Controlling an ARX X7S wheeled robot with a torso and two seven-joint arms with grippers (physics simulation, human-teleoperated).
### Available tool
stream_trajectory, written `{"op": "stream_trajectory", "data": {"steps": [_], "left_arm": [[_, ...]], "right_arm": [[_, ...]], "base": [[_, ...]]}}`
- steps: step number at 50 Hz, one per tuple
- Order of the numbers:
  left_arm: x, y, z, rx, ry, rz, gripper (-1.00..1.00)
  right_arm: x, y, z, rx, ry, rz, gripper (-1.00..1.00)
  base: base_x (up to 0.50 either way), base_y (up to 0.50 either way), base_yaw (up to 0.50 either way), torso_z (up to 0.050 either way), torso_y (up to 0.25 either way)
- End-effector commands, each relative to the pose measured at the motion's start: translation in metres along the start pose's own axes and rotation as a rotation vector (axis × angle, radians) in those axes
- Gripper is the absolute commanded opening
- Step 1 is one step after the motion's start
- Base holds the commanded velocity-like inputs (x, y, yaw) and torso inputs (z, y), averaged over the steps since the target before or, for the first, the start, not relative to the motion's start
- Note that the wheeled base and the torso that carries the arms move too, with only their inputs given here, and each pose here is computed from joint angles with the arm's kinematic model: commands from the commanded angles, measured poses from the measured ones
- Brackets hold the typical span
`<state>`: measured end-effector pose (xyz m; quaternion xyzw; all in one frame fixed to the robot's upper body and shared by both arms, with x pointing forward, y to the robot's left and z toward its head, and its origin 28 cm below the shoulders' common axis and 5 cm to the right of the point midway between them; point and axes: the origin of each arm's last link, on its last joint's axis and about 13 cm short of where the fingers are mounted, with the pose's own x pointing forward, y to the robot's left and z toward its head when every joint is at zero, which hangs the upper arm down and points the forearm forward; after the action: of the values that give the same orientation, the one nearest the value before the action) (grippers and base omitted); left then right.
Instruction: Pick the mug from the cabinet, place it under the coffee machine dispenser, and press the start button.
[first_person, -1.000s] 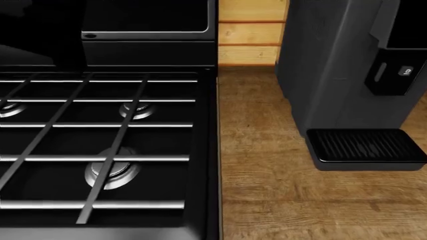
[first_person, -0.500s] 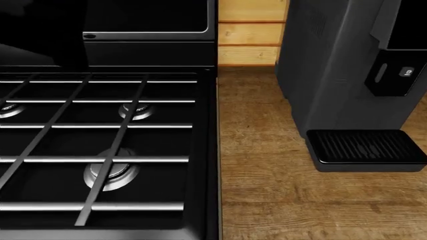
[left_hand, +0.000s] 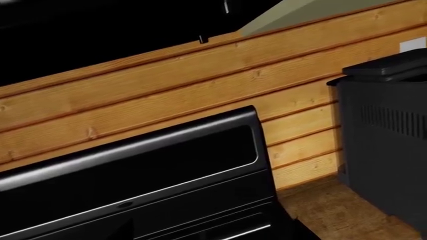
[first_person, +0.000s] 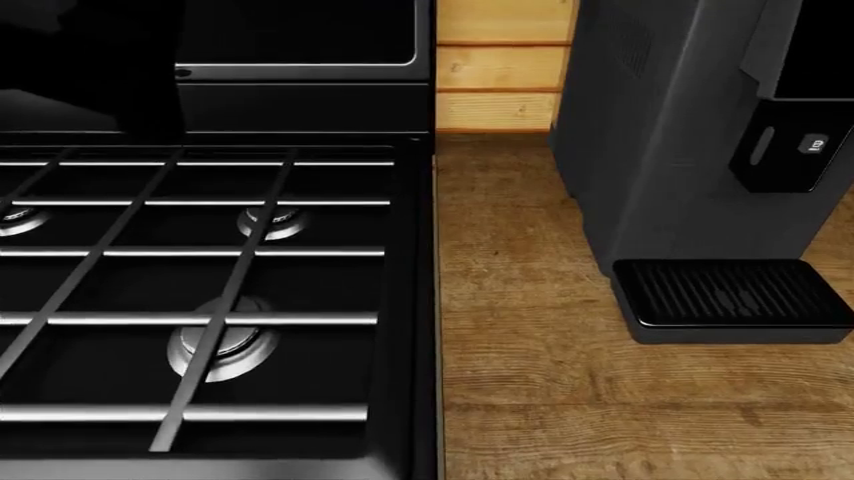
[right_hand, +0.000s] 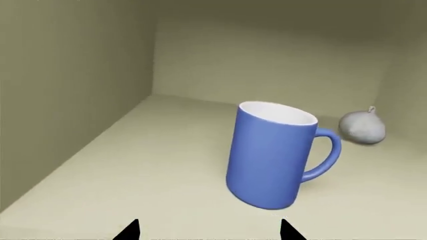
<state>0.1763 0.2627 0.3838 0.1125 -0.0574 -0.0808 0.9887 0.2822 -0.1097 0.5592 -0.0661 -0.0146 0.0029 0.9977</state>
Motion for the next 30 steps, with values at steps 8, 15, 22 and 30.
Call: {"op": "stream_trajectory", "data": {"steps": [8,15,22,30], "left_arm": [[-0.004,-0.003,0.003,0.001,0.001,-0.007,1.00],[-0.003,-0.003,0.002,-0.002,-0.001,-0.009,1.00],[-0.002,-0.002,0.002,-0.004,-0.001,-0.009,1.00],[-0.003,-0.002,-0.001,-0.009,0.002,-0.006,1.00]], "right_arm": [[-0.012,-0.019,0.010,-0.047,-0.089,-0.069,1.00],[-0.012,-0.020,0.010,-0.040,-0.090,-0.092,1.00],[-0.007,-0.020,0.005,-0.014,-0.058,-0.115,1.00],[-0.005,-0.019,0.004,-0.018,-0.054,-0.114,1.00]], "base": [[0.00,0.00,0.00,0.000,0.000],[0.00,0.00,0.00,0.000,0.000],[0.00,0.00,0.00,0.000,0.000],[0.00,0.00,0.00,0.000,0.000]]}}
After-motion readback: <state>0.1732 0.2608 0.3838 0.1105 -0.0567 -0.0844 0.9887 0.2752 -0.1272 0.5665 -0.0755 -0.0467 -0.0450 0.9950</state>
